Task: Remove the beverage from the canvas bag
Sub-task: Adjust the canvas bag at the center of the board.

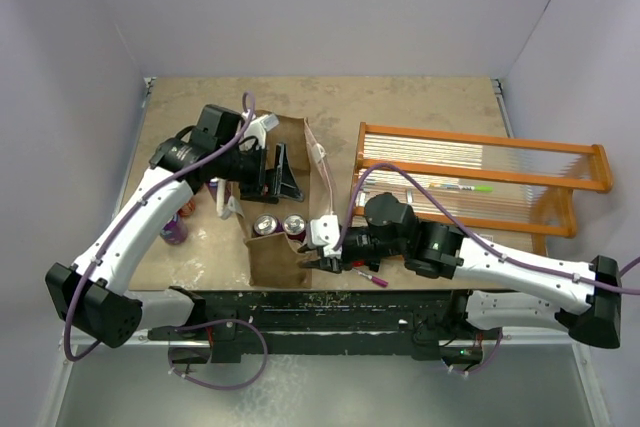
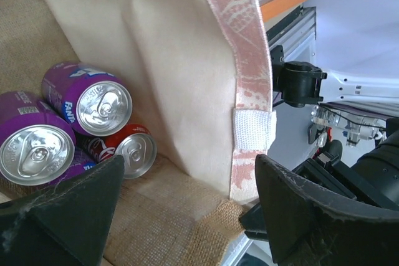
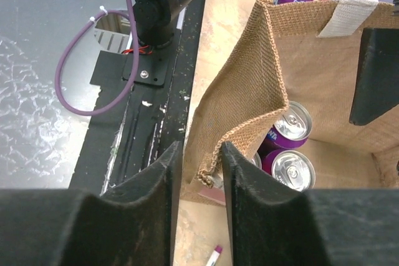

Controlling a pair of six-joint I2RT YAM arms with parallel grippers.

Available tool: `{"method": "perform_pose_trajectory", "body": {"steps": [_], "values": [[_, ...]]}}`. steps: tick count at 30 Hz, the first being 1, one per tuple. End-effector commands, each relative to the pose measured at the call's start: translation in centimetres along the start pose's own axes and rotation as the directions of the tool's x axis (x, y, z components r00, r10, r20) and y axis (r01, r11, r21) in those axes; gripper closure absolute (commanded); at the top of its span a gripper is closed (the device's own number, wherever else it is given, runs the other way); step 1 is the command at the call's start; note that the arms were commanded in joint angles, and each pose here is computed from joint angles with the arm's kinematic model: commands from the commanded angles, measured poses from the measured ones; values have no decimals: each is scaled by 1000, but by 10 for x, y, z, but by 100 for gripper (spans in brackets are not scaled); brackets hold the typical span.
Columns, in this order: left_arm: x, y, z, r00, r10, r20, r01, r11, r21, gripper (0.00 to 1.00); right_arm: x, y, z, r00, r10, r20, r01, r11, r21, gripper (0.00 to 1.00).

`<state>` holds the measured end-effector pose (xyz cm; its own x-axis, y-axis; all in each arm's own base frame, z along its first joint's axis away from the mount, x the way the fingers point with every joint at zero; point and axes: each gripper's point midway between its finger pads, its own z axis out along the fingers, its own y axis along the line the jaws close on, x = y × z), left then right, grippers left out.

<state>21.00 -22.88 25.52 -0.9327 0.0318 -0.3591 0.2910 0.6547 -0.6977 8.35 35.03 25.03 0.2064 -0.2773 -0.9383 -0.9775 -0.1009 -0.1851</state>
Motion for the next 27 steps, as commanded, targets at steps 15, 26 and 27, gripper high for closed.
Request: {"method": "perform_pose_trajectory", "body": {"steps": [15, 26, 27], "values": [[25, 31, 20, 995, -5, -97, -1, 998, -65, 22, 102, 71, 30, 979, -78, -186, 38, 977, -209, 87], [13, 39, 19, 998, 49, -24, -53, 985, -167, 28, 44, 43, -3, 989, -112, -98, 108, 993, -49, 67], [11, 39, 17, 998, 58, -11, -59, 983, -173, 28, 30, 36, -10, 991, -118, -71, 117, 993, -10, 59]]}}
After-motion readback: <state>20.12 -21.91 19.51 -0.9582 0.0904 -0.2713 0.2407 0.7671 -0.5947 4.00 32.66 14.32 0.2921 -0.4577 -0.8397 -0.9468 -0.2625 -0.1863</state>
